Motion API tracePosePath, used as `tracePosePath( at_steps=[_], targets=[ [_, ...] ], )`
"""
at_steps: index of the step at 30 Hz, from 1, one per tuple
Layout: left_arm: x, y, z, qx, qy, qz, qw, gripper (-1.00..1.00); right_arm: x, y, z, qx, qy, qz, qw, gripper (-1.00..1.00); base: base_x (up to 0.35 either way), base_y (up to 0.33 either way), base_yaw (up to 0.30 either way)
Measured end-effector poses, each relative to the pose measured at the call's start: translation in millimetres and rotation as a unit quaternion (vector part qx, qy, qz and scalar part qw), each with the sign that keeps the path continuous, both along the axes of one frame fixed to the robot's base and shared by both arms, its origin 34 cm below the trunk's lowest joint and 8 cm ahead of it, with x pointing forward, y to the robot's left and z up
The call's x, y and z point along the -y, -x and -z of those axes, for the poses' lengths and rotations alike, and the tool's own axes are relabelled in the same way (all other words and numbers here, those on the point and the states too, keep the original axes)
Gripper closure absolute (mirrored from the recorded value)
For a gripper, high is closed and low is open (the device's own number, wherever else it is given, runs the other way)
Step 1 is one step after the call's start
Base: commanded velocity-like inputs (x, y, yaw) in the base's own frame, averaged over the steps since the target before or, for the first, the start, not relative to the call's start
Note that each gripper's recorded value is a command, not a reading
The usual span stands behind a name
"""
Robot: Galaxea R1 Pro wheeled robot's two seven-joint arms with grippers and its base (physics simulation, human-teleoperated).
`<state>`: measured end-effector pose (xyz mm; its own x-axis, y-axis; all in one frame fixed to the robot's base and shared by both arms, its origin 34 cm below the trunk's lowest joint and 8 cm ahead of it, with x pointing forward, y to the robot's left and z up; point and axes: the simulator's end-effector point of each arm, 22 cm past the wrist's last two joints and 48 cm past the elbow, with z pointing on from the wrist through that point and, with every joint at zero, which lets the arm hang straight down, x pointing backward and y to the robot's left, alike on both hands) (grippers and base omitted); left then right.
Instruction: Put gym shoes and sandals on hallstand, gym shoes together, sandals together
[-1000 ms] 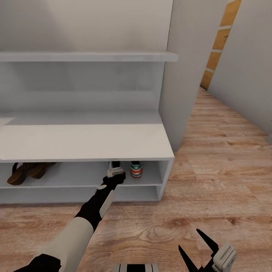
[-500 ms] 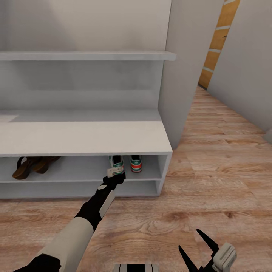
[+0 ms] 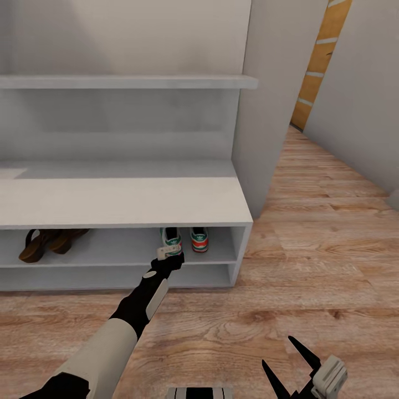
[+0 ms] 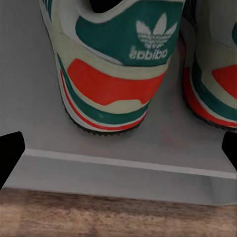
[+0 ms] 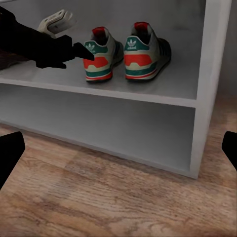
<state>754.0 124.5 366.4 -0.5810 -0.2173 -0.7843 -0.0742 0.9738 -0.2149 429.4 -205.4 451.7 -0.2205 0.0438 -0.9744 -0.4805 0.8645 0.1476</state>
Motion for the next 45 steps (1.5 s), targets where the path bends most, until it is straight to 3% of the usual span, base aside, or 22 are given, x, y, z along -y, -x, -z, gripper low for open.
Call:
tracePosePath(
  at_steps=[20,45],
  targets=[
    [0.1,0.1,0.1,0.0,0.0,0.001,1.0,-1.0,0.5,0.0,0.0,0.0,0.0,0.0,1.0,-1.0,-0.108,0.0,0.0],
    [0.2,0.2,0.2,-0.001,0.0,0.001,1.0,-1.0,0.7,0.0,0.1,0.0,0.0,0.0,1.0,-1.0,-0.017,0.0,0.0]
  ],
)
